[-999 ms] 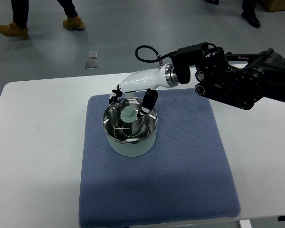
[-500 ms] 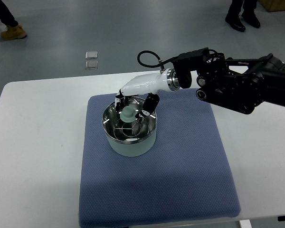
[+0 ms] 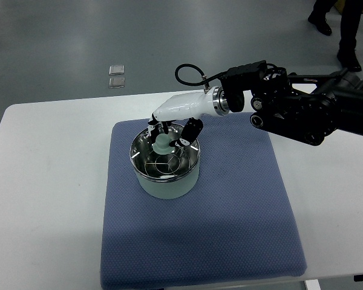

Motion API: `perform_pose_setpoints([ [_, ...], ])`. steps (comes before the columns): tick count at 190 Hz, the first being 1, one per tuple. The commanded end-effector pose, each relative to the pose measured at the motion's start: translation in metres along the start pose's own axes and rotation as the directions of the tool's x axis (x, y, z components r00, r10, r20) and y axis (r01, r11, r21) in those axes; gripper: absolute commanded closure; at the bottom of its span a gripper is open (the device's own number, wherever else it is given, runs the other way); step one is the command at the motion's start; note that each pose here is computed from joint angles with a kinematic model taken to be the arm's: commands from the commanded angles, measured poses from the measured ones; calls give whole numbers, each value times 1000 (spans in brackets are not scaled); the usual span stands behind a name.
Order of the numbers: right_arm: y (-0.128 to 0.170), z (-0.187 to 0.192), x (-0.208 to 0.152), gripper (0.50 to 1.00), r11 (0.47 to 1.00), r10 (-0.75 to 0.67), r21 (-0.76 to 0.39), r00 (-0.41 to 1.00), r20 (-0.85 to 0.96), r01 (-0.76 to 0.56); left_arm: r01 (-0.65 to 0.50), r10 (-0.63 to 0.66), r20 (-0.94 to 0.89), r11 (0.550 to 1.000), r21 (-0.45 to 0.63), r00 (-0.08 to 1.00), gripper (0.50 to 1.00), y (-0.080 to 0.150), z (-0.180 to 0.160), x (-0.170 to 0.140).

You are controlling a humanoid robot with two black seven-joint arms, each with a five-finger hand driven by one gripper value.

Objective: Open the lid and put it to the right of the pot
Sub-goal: 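Lift the glass lid up off the pot with the right hand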

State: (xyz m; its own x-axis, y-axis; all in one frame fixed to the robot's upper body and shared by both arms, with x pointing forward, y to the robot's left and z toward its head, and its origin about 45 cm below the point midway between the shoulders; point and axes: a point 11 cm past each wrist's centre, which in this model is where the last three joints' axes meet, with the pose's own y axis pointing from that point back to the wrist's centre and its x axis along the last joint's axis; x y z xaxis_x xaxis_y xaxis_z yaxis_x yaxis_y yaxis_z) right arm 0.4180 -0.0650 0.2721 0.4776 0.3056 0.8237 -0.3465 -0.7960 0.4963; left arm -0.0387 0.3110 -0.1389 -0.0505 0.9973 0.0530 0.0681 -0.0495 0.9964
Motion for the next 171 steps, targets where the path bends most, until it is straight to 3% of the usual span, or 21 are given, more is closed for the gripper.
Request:
perform_pose_setpoints([
  [1, 2, 1, 1, 918, 1000, 4, 1, 1000, -1, -4, 0, 0, 1, 1000, 0, 1000, 500, 0, 0, 0],
  [111, 26, 2, 22, 920, 999, 42, 3, 999, -19, -42, 0, 0, 1, 1000, 0, 1000, 500, 0, 0, 0],
  [171, 82, 24, 47, 912, 991, 115, -64, 993, -25, -116, 0, 0, 3, 1000, 0, 1000, 500, 0, 0, 0],
])
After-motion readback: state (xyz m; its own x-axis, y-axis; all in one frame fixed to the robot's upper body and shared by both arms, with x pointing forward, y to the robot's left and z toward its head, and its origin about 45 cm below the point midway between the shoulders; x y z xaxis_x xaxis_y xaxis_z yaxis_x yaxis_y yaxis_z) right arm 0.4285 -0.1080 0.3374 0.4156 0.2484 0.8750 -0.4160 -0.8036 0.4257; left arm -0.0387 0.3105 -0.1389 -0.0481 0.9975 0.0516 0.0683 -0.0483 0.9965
